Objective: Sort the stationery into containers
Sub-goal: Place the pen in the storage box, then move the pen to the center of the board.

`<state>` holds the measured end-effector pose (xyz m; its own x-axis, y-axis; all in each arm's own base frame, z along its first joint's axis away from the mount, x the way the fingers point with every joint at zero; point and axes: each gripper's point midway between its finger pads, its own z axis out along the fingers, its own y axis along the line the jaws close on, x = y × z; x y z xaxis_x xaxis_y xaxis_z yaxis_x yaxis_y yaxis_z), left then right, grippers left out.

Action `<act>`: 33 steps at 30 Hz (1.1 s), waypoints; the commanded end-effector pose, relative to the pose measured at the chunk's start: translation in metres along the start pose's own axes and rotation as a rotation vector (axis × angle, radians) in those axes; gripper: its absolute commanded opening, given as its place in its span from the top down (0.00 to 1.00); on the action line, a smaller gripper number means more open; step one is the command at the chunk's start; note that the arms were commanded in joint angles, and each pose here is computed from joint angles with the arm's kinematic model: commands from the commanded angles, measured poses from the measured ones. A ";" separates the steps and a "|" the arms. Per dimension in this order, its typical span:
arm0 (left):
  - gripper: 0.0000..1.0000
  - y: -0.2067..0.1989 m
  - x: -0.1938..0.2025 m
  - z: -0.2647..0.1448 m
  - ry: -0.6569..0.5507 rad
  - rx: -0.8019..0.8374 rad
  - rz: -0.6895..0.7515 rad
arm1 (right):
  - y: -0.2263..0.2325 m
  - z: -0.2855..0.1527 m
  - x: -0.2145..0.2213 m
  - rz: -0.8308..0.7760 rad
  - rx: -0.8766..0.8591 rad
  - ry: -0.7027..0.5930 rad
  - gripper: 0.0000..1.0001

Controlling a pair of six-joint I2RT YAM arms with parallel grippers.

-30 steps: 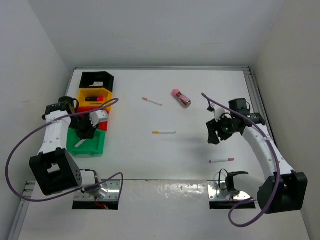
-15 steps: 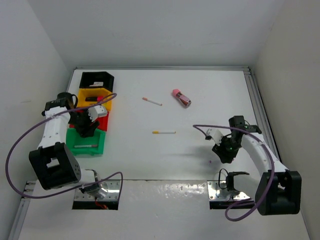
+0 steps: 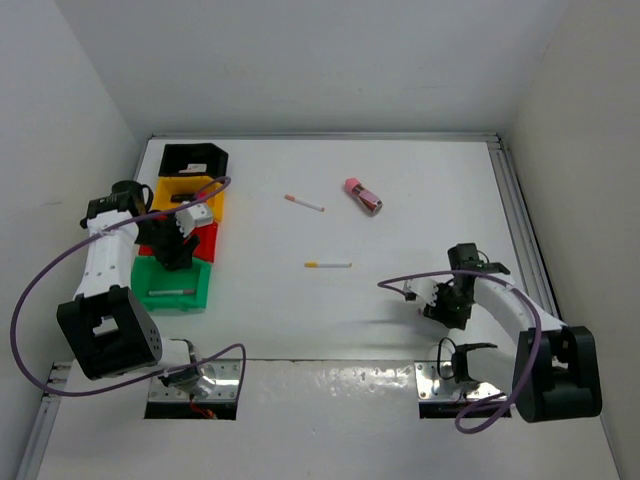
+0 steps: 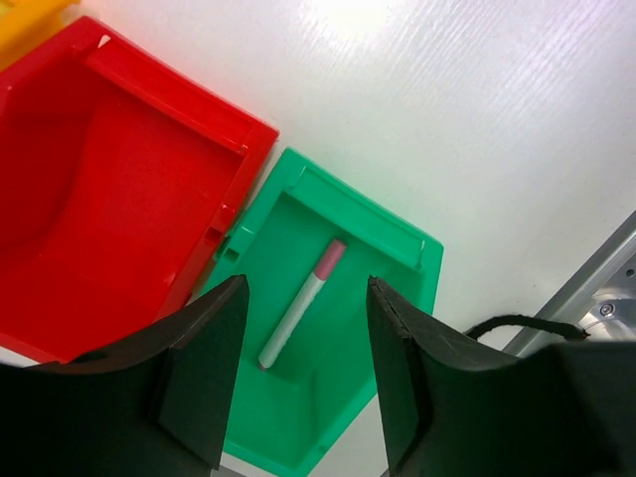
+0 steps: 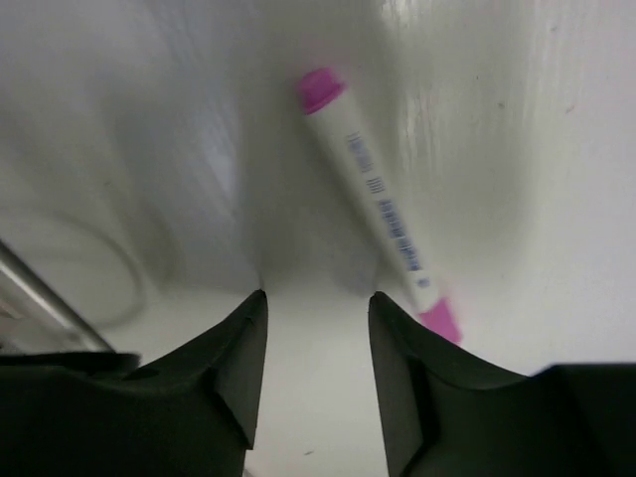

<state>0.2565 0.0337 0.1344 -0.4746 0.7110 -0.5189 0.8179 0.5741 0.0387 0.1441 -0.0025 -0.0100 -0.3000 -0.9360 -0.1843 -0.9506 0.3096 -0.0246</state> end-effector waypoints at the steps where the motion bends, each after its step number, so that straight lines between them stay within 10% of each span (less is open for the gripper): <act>1: 0.43 0.005 -0.017 -0.009 -0.068 -0.020 0.011 | -0.016 0.013 -0.005 -0.072 0.040 -0.029 0.58; 12: 0.44 0.001 -0.019 -0.010 -0.079 0.000 0.021 | -0.027 -0.014 -0.032 -0.135 0.044 -0.119 0.69; 19: 0.37 0.004 -0.041 -0.012 -0.169 0.030 0.013 | -0.089 -0.057 -0.076 -0.144 0.173 -0.250 0.43; 33: 0.29 0.011 -0.057 -0.014 -0.211 0.089 -0.029 | -0.176 -0.022 -0.102 -0.182 -0.044 -0.222 0.34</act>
<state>0.2848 0.0112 0.1617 -0.4559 0.6113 -0.6469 0.8311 0.5525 -0.0636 0.3345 0.0287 0.0311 -0.1473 -0.9220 -0.3579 -0.9823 0.1786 -0.0557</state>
